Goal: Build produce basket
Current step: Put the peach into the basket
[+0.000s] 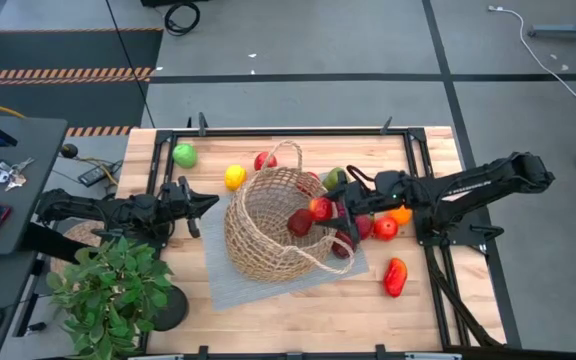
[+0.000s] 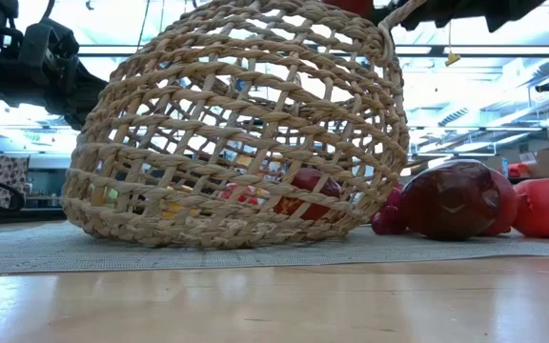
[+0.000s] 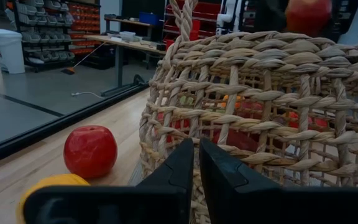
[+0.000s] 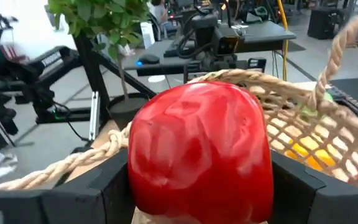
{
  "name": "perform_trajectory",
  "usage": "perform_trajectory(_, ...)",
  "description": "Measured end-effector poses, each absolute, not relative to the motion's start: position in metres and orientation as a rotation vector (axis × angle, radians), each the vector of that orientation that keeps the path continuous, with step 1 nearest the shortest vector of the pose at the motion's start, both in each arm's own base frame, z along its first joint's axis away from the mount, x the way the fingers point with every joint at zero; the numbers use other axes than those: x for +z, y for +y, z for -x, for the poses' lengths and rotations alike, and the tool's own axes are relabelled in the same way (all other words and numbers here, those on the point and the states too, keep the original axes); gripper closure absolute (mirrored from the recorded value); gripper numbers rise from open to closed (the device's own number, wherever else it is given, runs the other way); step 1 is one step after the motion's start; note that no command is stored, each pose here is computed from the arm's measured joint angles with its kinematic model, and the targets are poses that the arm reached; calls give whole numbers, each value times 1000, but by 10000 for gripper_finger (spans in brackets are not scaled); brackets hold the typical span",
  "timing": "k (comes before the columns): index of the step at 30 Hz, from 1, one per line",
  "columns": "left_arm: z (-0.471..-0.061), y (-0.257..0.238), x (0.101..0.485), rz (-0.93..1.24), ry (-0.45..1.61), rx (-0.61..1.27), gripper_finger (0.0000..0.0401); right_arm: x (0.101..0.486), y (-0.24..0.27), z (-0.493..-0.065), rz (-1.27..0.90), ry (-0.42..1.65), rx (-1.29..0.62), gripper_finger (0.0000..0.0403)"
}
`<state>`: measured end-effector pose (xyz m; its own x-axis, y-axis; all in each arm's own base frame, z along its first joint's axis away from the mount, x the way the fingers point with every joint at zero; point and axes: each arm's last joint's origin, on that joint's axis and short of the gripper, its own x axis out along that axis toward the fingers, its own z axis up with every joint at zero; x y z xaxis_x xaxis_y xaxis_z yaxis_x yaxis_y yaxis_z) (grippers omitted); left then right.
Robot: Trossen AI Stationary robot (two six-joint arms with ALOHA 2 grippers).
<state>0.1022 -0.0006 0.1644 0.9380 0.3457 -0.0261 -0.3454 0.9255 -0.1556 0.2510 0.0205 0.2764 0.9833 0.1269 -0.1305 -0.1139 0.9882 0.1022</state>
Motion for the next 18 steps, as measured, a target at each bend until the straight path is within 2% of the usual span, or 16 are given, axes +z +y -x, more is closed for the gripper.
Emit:
perform_trajectory(4, -102, -1, 164, 159, -1, 355, 364, 283, 21, -252, 101, 167, 97, 130)
perform_trajectory(11, -102, -1, 164, 159, -1, 355, 363, 292, 23, -254, 660, 85, 62, 130)
perform_trajectory(15, -102, -1, 164, 159, -1, 355, 367, 297, 24, -254, 842, 26, 50, 130)
perform_trajectory(18, -102, -1, 164, 159, -1, 355, 369, 301, 24, -254, 846, -4, 24, 130)
